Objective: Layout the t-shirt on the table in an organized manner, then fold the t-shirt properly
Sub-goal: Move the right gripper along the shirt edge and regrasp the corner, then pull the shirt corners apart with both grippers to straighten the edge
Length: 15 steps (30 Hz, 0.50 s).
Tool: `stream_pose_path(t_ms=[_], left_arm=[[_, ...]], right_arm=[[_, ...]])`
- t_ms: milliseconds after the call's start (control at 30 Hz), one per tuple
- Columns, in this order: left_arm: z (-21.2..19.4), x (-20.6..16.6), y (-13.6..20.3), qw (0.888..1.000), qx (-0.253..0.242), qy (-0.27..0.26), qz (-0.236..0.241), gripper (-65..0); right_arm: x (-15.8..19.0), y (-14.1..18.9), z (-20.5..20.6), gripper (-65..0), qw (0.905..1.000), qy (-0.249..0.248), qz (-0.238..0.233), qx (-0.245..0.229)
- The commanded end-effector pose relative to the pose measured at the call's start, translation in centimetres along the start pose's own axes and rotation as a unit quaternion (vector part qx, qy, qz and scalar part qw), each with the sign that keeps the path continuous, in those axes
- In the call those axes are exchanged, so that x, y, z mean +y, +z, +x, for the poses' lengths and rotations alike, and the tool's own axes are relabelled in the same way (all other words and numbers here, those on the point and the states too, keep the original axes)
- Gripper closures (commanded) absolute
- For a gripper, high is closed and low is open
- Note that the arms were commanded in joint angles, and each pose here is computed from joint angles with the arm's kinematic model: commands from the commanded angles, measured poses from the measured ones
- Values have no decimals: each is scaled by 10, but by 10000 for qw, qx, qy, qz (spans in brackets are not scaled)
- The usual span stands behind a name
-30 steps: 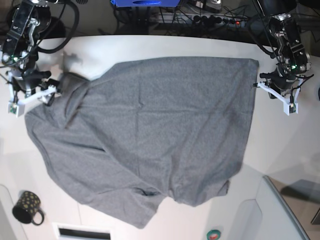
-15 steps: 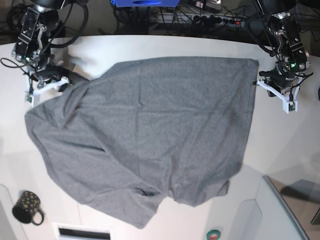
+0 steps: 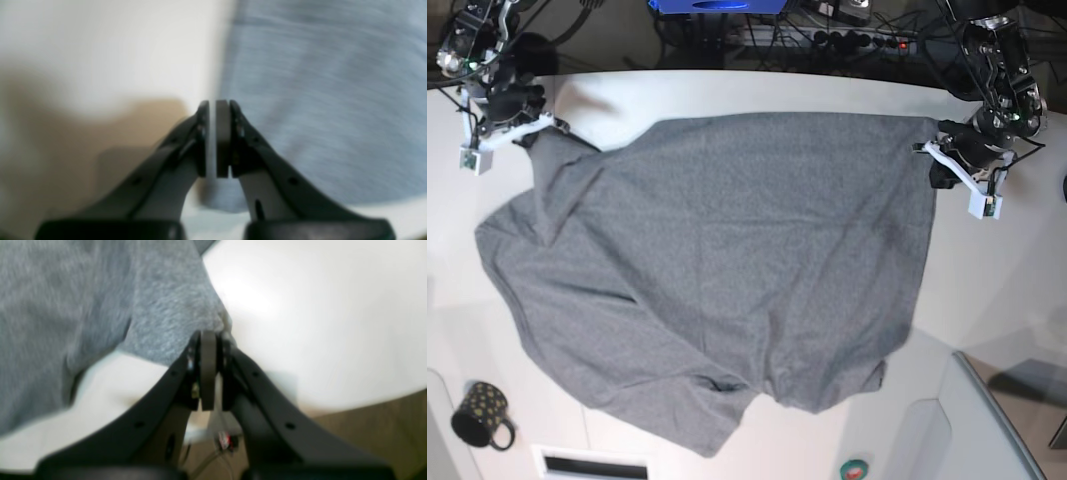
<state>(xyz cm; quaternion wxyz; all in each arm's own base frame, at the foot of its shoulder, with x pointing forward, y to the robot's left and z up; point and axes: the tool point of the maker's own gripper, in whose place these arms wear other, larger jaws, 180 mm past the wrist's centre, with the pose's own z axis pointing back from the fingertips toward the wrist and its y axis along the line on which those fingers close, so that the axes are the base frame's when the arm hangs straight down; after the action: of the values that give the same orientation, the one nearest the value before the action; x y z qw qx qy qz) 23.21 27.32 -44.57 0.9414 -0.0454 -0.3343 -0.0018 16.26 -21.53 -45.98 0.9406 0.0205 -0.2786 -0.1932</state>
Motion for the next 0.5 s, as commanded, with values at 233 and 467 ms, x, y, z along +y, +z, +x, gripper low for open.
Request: stream_pose_path(t_ms=[233,467], left_arm=[[36,-2,22,9873,-1578,-90,-132,-43],[38,-7,25,9825,-1809,-324,-306,-41]], right_arm=[[-22,17,-21,-15,9978,-667,-31,42],[-23,31,-54,-15,9875,-1303,379,798]])
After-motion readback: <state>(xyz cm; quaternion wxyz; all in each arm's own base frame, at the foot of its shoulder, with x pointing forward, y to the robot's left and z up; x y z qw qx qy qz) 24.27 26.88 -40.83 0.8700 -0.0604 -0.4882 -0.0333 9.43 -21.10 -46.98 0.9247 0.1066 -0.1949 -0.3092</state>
